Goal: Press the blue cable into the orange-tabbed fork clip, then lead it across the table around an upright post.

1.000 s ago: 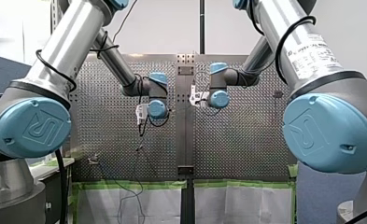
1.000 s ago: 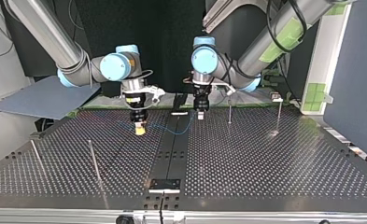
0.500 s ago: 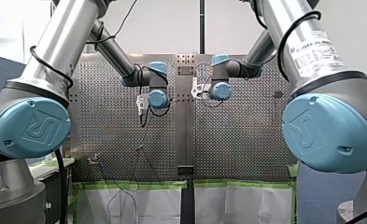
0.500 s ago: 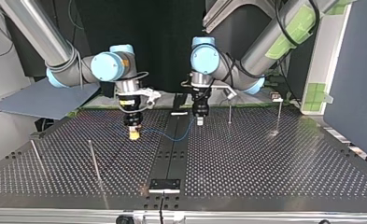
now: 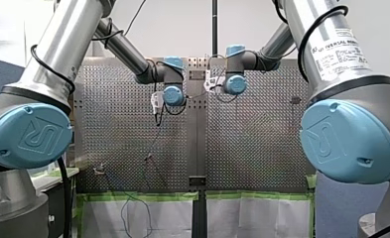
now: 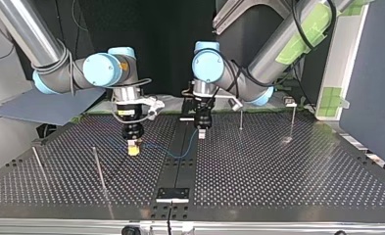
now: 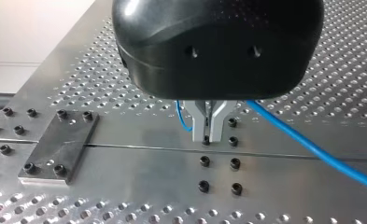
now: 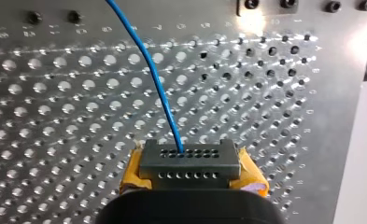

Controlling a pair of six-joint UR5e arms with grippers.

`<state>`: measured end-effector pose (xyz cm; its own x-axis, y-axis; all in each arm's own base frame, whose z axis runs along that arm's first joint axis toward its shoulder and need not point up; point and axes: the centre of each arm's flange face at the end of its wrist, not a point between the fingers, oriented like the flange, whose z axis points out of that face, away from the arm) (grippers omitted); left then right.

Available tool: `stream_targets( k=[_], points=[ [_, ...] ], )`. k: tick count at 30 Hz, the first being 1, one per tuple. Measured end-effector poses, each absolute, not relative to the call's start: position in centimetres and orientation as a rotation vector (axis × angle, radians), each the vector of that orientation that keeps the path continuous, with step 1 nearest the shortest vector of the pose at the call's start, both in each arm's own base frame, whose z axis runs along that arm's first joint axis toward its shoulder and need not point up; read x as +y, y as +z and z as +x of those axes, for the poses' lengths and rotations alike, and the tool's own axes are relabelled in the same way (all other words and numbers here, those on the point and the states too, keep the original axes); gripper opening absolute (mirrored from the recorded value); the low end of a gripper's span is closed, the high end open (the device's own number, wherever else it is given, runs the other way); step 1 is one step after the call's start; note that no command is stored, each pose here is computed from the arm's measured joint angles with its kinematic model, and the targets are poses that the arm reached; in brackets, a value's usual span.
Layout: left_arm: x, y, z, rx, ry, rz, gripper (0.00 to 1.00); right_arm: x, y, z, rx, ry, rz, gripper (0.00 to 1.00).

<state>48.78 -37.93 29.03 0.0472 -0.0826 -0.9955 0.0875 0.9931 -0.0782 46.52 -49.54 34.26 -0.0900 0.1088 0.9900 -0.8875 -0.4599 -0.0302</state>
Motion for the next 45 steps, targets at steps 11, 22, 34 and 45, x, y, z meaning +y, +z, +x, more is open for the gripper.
stream_targets(
  k=[11,22,34,45],
  points=[
    [-38.6,31.6,49.0,1.487,-0.149,-0.004,0.00,-49.9,37.6,45.2,-0.898,1.655,1.358,0.00],
    [-40.2,35.7,49.4,1.459,-0.159,-0.013,0.00,-50.0,41.1,43.9,-0.890,1.664,1.313,0.00],
    [-41.8,39.5,49.6,1.424,-0.190,-0.014,0.00,-50.3,43.2,42.2,-0.899,1.652,1.284,0.00],
    [-42.6,42.0,50.0,1.398,-0.219,-0.012,0.00,-51.0,43.9,40.5,-0.918,1.627,1.268,0.00]
  ],
)
